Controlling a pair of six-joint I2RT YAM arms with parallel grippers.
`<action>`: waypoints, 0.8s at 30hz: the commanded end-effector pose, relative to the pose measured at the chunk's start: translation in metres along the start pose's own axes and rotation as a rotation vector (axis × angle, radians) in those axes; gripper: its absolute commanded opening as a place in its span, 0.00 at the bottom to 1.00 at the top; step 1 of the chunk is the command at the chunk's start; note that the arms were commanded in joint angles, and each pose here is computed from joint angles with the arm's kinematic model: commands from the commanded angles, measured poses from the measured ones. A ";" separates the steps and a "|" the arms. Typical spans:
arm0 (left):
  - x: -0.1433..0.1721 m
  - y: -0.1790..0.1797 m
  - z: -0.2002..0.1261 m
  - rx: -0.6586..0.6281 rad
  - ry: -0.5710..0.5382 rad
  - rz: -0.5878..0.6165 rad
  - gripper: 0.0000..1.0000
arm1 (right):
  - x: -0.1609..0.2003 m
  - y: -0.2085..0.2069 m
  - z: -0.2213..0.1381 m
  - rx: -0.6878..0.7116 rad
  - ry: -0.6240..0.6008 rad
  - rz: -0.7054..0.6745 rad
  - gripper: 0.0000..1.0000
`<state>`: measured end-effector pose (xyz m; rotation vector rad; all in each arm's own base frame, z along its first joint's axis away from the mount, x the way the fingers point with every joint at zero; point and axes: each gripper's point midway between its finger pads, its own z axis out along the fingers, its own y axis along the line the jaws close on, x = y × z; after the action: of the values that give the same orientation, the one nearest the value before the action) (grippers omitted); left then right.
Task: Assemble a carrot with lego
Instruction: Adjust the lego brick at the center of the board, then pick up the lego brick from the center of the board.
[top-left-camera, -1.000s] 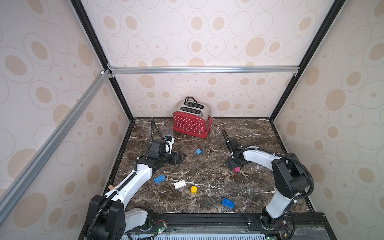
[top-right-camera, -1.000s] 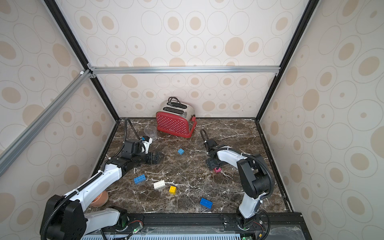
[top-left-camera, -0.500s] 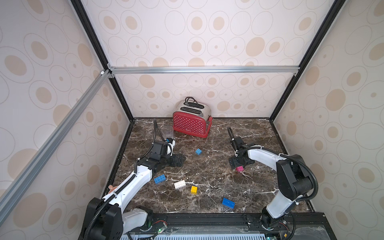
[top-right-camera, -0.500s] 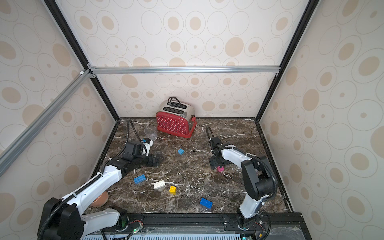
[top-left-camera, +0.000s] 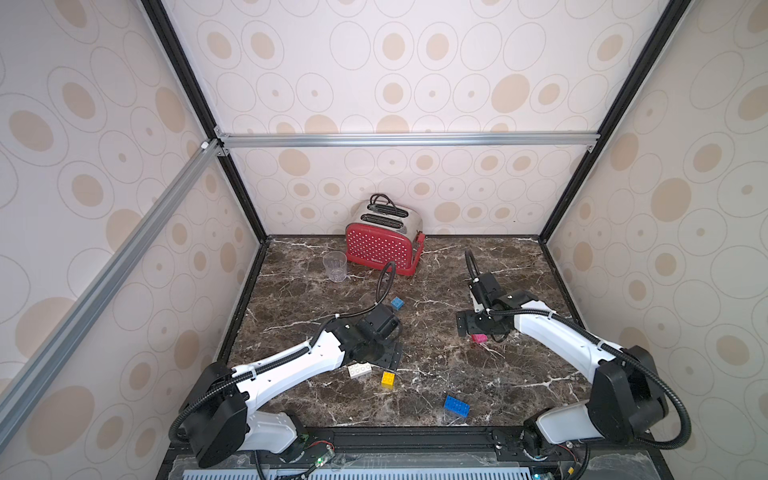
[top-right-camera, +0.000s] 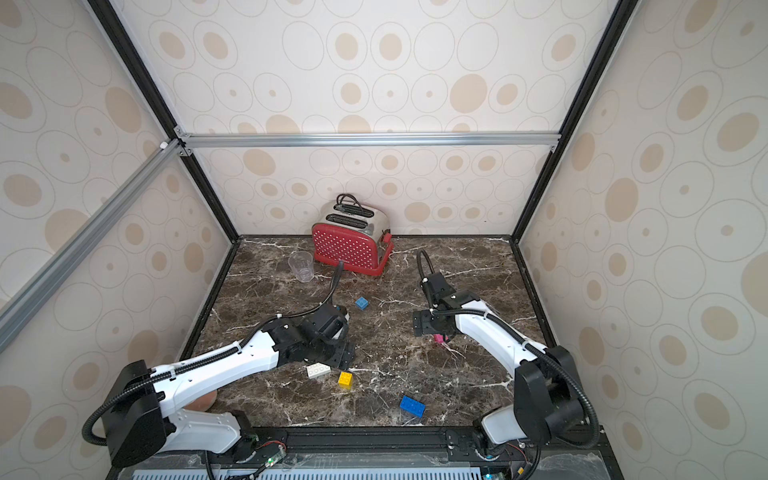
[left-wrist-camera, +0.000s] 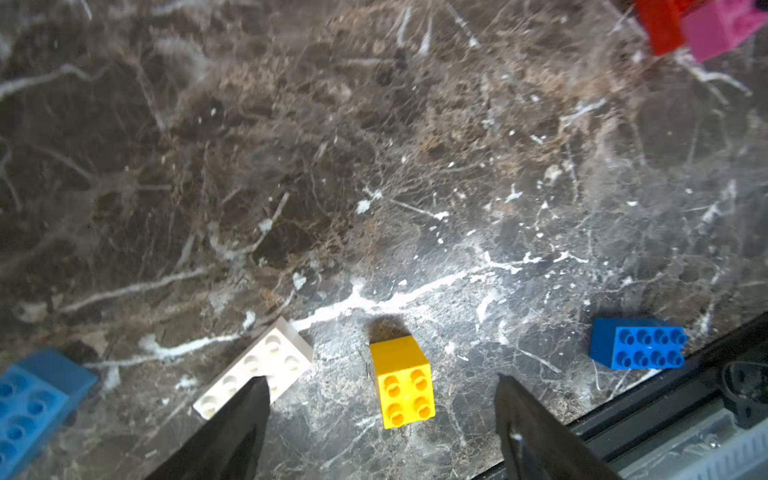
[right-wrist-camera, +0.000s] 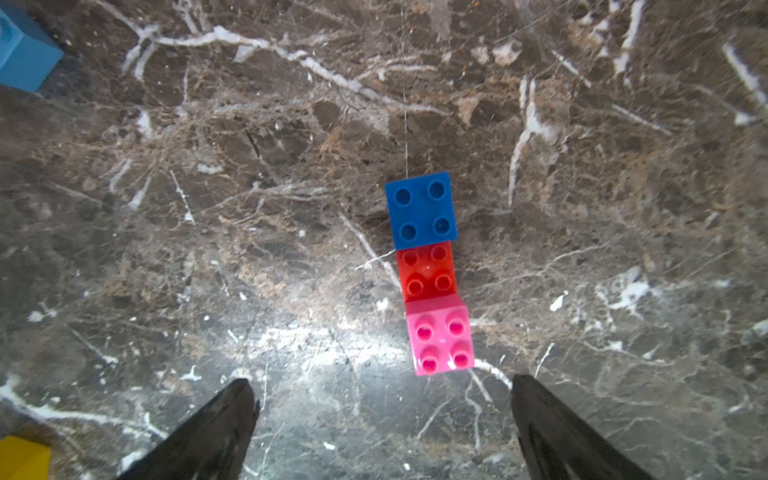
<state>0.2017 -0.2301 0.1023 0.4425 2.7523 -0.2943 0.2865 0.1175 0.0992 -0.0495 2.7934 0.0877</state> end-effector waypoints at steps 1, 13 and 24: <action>0.008 -0.002 -0.005 -0.087 0.042 -0.045 0.81 | 0.015 0.008 -0.003 -0.041 0.026 0.050 0.99; 0.040 -0.021 0.032 -0.087 0.216 -0.046 0.71 | 0.027 0.004 -0.019 -0.052 -0.012 0.073 0.99; 0.054 -0.020 0.048 -0.114 0.301 -0.067 0.51 | 0.029 -0.002 -0.025 -0.031 -0.023 0.060 0.99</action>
<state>0.1639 -0.2461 0.0352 0.4142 3.0455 -0.1140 0.2594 0.1201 0.1141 0.0253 2.7559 0.1844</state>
